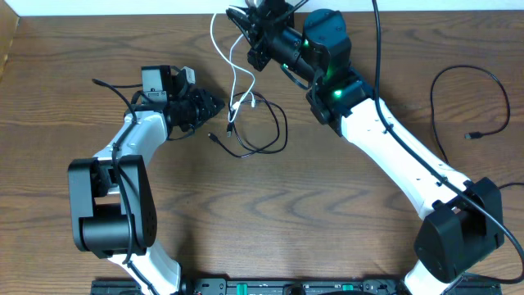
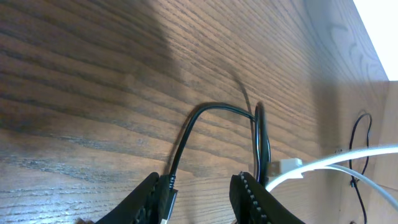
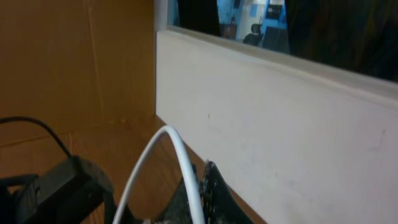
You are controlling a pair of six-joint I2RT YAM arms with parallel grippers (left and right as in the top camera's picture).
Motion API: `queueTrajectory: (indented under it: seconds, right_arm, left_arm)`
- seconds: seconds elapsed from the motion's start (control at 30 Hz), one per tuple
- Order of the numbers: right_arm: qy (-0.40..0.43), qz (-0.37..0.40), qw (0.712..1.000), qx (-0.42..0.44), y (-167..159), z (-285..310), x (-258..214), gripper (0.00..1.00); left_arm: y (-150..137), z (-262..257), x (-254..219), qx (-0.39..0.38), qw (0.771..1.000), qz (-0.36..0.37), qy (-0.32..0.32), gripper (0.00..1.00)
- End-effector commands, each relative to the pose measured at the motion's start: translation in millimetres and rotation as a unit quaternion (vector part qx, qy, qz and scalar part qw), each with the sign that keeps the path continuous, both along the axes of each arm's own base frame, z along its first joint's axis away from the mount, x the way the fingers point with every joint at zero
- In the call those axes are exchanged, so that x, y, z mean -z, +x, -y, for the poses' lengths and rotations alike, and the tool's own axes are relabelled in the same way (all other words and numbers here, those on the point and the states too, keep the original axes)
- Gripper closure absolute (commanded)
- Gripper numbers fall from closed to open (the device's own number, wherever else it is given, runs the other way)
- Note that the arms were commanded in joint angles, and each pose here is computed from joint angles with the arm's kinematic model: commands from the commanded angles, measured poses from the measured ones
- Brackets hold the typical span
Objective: Untangle cables
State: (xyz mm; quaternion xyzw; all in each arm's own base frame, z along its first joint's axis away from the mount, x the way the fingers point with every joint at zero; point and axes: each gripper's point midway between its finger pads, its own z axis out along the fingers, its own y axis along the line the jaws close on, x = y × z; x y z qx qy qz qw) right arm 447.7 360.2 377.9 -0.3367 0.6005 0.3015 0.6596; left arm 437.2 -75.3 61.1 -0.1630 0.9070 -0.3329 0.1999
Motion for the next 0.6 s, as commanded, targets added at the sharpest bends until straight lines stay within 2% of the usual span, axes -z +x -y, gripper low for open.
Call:
queueTrajectory:
  seconds: [0.0, 0.2, 0.37, 0.43, 0.57]
  right_arm:
    - [0.012, 0.018, 1.0, -0.004, -6.1, 1.1, -17.6, 0.99]
    - [0.014, 0.021, 1.0, -0.004, -6.2, 1.2, -19.0, 0.99]
    - [0.015, 0.023, 1.0, -0.005, -6.4, 1.2, -20.1, 0.99]
    - [0.018, 0.019, 1.0, -0.006, -6.6, 1.0, -19.9, 0.99]
    - [0.014, 0.009, 0.999, -0.036, -14.8, -4.9, -15.8, 0.99]
  left_arm:
    - [-3.3, -1.7, 10.0, -0.001, 1.0, -0.009, 0.01, 0.61]
    - [-3.2, -1.6, 10.0, -0.001, 1.0, -0.009, 0.01, 0.46]
    - [-3.4, -1.4, 9.9, -0.001, 1.0, -0.009, 0.009, 0.44]
    - [-3.3, -1.4, 9.9, -0.001, 1.0, -0.009, 0.009, 0.39]
    - [1.4, -5.8, 5.5, 0.005, 1.0, 0.011, 0.013, 0.37]
